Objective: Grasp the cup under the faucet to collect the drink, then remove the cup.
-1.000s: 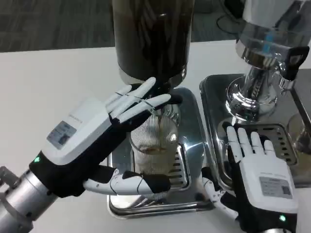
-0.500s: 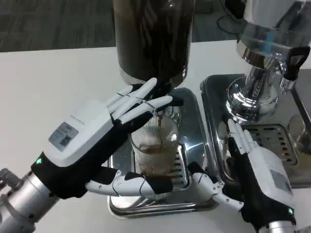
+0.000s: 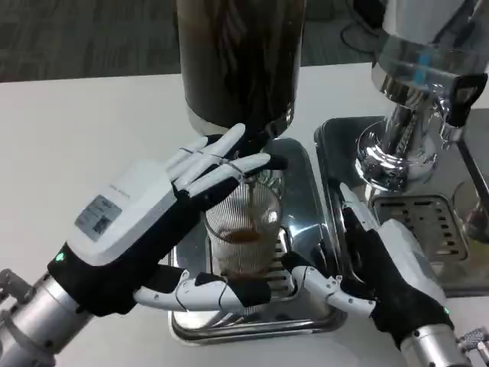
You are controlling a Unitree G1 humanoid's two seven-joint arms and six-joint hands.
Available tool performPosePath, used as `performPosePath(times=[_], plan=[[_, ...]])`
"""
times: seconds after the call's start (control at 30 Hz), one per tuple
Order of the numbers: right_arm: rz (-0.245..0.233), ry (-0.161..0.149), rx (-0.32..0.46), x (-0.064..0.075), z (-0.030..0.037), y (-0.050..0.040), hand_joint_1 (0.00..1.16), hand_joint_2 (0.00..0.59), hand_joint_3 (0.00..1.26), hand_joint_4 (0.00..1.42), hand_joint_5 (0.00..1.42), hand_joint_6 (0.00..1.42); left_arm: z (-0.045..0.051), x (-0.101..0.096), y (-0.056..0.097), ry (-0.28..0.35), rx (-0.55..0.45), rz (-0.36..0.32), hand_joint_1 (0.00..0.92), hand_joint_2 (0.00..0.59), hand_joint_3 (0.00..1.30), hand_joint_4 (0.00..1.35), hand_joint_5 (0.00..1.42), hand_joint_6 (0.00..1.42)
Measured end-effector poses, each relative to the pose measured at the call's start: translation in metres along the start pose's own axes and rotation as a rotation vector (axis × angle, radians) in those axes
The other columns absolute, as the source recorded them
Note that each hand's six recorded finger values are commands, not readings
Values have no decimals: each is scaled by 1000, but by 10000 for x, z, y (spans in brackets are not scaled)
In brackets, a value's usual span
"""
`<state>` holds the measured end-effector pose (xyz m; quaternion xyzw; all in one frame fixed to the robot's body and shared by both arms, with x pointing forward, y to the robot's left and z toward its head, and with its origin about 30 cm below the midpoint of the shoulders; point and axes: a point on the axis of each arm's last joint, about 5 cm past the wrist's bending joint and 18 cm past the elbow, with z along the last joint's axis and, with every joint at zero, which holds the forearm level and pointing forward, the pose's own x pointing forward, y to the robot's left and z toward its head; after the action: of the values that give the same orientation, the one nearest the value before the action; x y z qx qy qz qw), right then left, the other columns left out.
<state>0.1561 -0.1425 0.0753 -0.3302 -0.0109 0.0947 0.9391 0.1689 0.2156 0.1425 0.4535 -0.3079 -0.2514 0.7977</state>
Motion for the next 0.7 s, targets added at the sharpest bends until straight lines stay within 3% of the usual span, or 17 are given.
performPosePath(times=[0.2, 0.33, 0.7], plan=[[25, -16, 3, 37, -10, -6, 469, 192, 0, 0, 0, 3, 5, -23, -7, 6, -5, -3, 0, 137, 217, 0, 144, 87], [71, -30, 3, 55, 4, -3, 469, 194, 0, 0, 0, 0, 10, -27, -8, 9, -6, -1, 0, 137, 221, 0, 147, 88], [72, -55, 7, 144, 48, -26, 466, 195, 0, 0, 0, 0, 26, -27, -6, 14, -6, 1, 0, 138, 231, 0, 150, 90]])
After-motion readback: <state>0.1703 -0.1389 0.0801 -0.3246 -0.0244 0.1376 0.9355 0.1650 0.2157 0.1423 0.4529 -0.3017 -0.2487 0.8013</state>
